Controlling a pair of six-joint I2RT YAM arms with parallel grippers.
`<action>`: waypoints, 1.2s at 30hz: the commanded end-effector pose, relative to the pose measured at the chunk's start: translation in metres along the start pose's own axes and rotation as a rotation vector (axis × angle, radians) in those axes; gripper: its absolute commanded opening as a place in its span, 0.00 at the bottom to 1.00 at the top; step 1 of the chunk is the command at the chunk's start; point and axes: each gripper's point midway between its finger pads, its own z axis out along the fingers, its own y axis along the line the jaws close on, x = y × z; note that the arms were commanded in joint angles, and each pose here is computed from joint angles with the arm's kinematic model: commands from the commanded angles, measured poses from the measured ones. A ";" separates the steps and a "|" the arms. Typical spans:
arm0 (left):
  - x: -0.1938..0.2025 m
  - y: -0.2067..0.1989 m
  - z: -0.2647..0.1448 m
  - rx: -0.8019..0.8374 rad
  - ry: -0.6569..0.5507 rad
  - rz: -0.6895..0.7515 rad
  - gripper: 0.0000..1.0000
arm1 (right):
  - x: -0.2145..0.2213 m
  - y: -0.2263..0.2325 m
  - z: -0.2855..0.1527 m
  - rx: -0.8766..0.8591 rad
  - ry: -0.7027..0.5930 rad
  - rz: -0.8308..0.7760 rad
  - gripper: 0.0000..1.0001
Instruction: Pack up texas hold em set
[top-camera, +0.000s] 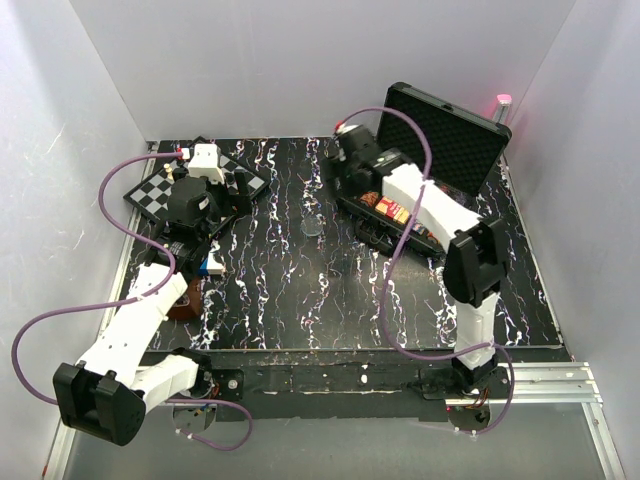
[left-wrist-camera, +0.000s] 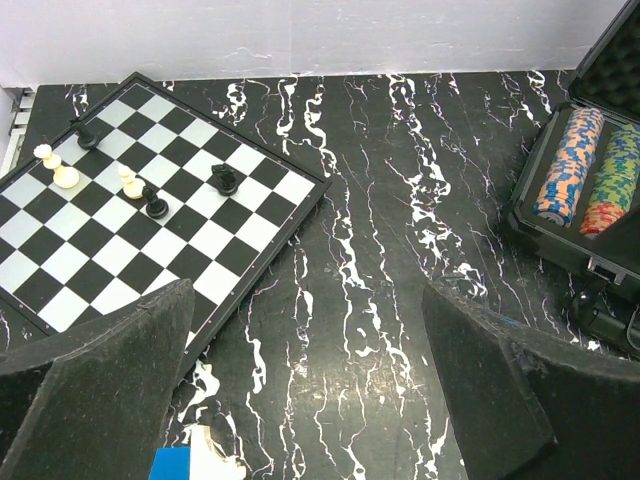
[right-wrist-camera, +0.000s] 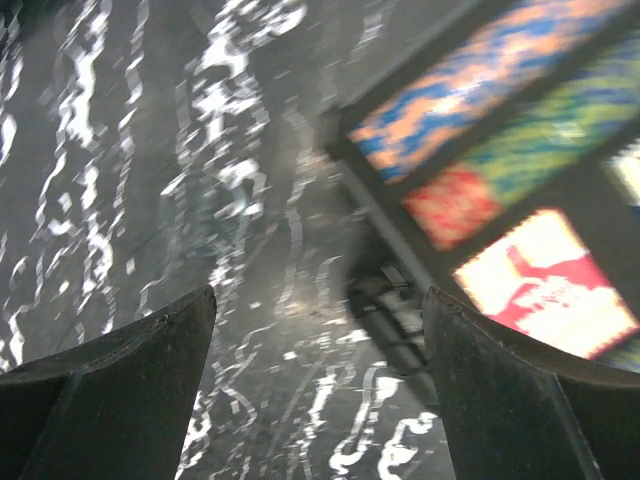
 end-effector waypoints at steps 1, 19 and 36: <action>-0.003 0.000 0.000 0.002 -0.004 0.009 0.98 | 0.027 0.062 0.015 -0.130 0.081 -0.059 0.90; -0.005 -0.002 -0.002 0.016 -0.008 0.001 0.98 | 0.091 0.117 0.091 -0.184 0.324 -0.134 0.89; -0.006 -0.002 -0.003 0.013 -0.012 0.001 0.98 | 0.102 0.108 0.120 -0.091 0.338 -0.170 0.85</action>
